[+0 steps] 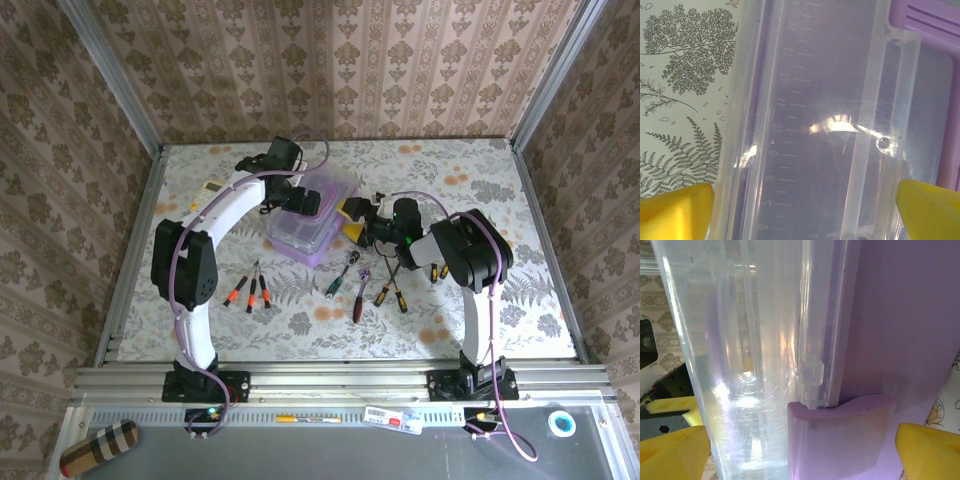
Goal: Pack the tool kit
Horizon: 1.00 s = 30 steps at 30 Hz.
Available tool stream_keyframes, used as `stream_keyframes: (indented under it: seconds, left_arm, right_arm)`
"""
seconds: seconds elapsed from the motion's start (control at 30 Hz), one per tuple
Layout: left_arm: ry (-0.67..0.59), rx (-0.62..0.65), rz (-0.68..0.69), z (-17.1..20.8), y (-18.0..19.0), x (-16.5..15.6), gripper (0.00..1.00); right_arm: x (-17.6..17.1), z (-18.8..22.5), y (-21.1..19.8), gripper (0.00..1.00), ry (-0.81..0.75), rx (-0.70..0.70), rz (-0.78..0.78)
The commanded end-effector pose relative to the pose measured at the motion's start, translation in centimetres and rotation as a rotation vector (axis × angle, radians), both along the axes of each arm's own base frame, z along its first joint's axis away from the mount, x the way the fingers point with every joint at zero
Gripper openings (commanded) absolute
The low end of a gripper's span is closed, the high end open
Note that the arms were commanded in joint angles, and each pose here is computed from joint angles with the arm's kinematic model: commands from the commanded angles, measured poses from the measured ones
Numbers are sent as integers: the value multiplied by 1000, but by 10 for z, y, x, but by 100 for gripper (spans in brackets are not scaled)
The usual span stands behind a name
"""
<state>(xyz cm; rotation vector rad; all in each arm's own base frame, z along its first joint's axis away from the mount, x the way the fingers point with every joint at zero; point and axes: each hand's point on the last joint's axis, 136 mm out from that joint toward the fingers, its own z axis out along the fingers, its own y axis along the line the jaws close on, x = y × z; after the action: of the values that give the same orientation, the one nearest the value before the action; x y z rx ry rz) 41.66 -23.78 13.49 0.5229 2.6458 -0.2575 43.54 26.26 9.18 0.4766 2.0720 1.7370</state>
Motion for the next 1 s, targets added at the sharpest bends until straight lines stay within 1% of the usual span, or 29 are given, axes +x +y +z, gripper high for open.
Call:
stream_keyframes:
  seconds: [0.0,0.1,0.17,0.23,0.37,0.4,0.53,0.67,0.8,0.97]
  left_arm:
    - [37,-11,25,-5,1,-6,95]
    - [35,10,81,-12,8,-3,95]
    - [33,36,121,-16,16,-1,95]
    - [42,36,149,-19,21,1,95]
    - [68,-22,192,-21,23,3,94]
    - [74,-37,219,-22,33,9,94]
    - [107,-87,250,-25,38,13,93]
    - [114,-108,272,-26,44,17,92]
    - [129,-145,299,-28,48,19,92]
    - [141,-155,289,-31,45,19,91]
  right_arm:
    - [3,-32,-2,96,108,-70,-42]
    - [11,-22,-3,96,83,-42,-39]
    - [17,-19,-8,96,78,-46,-44]
    - [22,-13,-13,96,66,-42,-39]
    - [31,-5,-22,97,27,-27,-10]
    - [33,-3,-22,98,19,-17,1]
    - [35,5,-13,98,-7,39,49]
    - [38,-3,-9,99,17,75,37]
    - [36,-7,6,100,21,80,63]
    - [38,-5,20,100,24,71,82]
